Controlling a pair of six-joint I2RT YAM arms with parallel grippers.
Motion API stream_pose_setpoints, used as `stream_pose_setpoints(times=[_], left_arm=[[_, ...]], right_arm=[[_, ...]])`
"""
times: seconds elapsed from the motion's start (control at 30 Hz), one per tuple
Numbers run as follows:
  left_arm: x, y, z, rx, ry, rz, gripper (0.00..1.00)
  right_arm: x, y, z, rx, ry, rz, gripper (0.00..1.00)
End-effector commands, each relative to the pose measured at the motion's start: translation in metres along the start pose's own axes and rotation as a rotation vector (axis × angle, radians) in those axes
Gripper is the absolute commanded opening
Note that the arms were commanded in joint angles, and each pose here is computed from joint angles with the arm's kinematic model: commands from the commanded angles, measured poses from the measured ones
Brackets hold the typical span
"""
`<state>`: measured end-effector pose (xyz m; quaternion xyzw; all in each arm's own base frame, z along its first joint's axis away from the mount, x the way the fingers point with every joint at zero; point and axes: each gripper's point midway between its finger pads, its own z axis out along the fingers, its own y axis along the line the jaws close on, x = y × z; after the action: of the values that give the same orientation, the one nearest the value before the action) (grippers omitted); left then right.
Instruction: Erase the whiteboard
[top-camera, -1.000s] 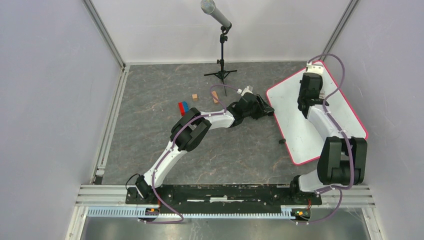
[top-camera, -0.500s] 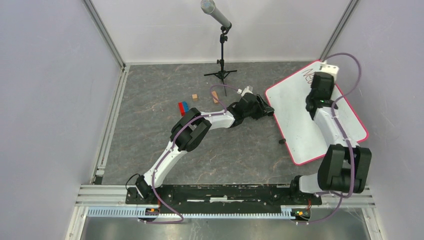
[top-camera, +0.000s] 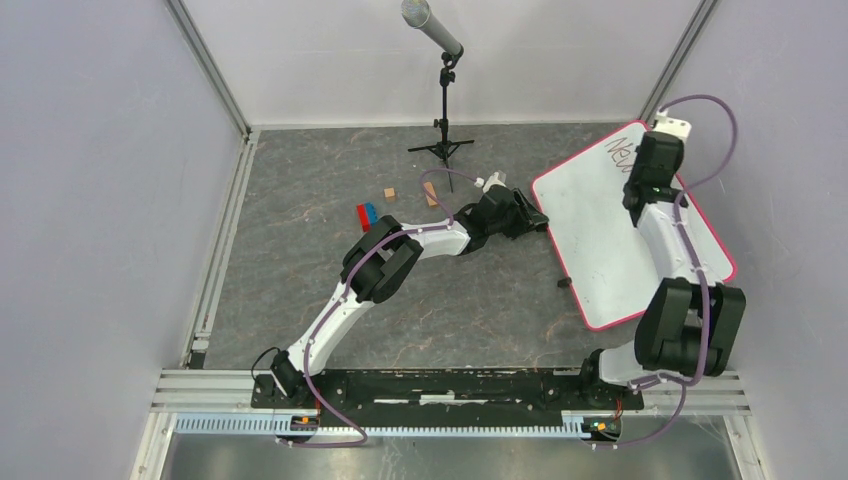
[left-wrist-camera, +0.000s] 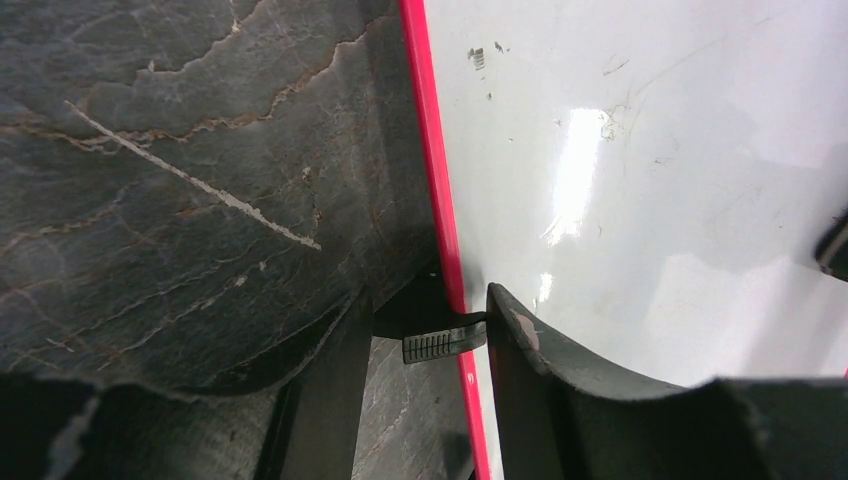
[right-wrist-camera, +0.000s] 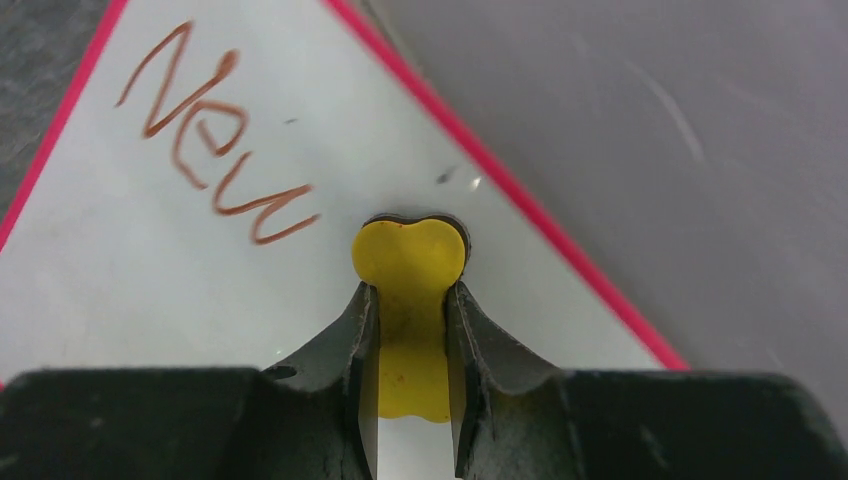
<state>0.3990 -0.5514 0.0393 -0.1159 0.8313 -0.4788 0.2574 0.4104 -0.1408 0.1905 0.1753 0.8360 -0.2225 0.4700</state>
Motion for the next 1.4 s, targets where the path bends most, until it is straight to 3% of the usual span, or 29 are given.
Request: stream_pose_setpoints(times=[0.0,0.13,0.33,0.43,0.77,0.9,1.17,1.37], left_arm=[[0.034,0.067,-0.003,-0.210,0.086,0.034,0.53],[0.035,0.067,-0.003,-0.210,0.086,0.035,0.52],[0.035,0.066,-0.002,-0.208,0.087,0.039,0.52],[0.035,0.067,-0.002,-0.208,0.088,0.038,0.52],[0.035,0.066,-0.002,-0.205,0.088,0.038,0.49],[0.035,0.066,-0.002,-0.207,0.087,0.038,0.49],[0.035,0.066,-0.002,-0.203,0.089,0.039,0.50],[0.035,0.066,-0.002,-0.204,0.087,0.038,0.50]], right_arm=[[-0.003,-0.049,-0.014,0.136,-0.009,0.032,0.18],[0.000,-0.035,-0.009,0.099,0.003,0.020,0.17],[0.008,0.041,0.000,-0.030,0.014,-0.065,0.18],[0.007,0.058,0.006,-0.073,0.027,-0.066,0.17],[-0.055,-0.028,0.001,0.106,-0.059,-0.005,0.17],[-0.050,-0.013,0.007,0.070,-0.039,-0.021,0.16],[0.003,0.069,0.016,-0.082,0.023,-0.180,0.16],[-0.024,0.030,0.018,-0.012,0.004,-0.125,0.17]])
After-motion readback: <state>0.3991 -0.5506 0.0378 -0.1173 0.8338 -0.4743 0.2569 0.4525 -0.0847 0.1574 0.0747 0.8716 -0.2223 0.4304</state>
